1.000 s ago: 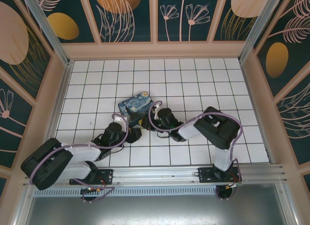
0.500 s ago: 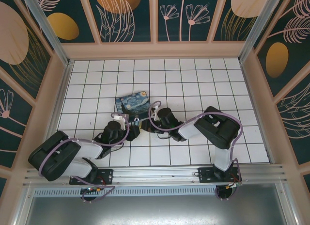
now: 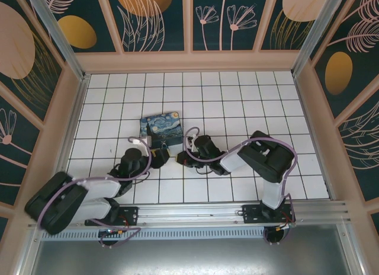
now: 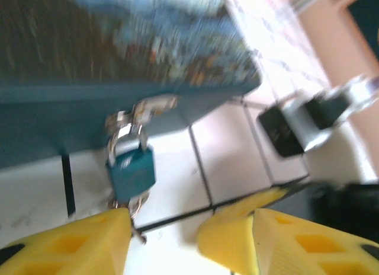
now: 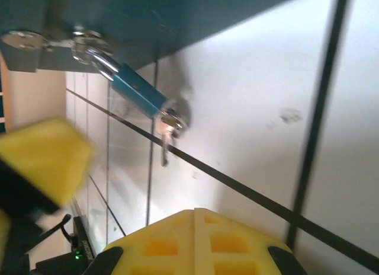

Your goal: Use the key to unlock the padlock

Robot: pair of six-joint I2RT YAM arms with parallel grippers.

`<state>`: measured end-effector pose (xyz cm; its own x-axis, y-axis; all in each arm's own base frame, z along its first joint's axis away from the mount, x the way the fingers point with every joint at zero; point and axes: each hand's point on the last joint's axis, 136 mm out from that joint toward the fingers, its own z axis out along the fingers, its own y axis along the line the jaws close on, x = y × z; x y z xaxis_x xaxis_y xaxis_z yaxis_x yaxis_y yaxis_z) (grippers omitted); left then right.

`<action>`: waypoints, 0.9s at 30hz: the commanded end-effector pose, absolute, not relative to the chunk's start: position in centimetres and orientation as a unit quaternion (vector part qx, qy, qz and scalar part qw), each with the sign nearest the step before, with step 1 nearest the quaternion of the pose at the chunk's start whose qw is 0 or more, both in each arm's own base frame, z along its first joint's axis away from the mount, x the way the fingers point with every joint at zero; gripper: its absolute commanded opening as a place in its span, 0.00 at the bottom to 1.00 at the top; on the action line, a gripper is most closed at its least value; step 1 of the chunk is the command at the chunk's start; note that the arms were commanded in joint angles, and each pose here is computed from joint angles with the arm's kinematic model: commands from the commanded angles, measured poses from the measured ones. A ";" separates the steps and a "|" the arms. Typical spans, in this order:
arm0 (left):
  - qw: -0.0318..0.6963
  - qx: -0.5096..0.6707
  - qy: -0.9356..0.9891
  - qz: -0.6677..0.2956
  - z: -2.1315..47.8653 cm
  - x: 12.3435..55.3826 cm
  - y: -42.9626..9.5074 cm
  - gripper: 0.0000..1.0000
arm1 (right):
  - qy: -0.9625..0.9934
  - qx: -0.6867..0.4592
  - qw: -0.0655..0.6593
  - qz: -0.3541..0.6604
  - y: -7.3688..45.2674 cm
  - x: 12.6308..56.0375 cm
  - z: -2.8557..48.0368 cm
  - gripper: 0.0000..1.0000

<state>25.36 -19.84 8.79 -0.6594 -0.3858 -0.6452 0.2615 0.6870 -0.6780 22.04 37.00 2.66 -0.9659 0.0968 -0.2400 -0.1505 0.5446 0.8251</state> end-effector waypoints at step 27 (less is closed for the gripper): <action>0.402 -0.116 0.862 -0.286 13.4 31.8 -16.0 0.91 | 0.874 -0.155 0.230 0.399 40.0 26.5 2.6 0.47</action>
<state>31.54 -15.67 11.91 -0.6596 -0.4218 -0.6221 0.0071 0.8242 -0.5663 26.55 39.82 3.94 -0.8643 -0.0086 -0.5029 -0.4002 0.6174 0.6773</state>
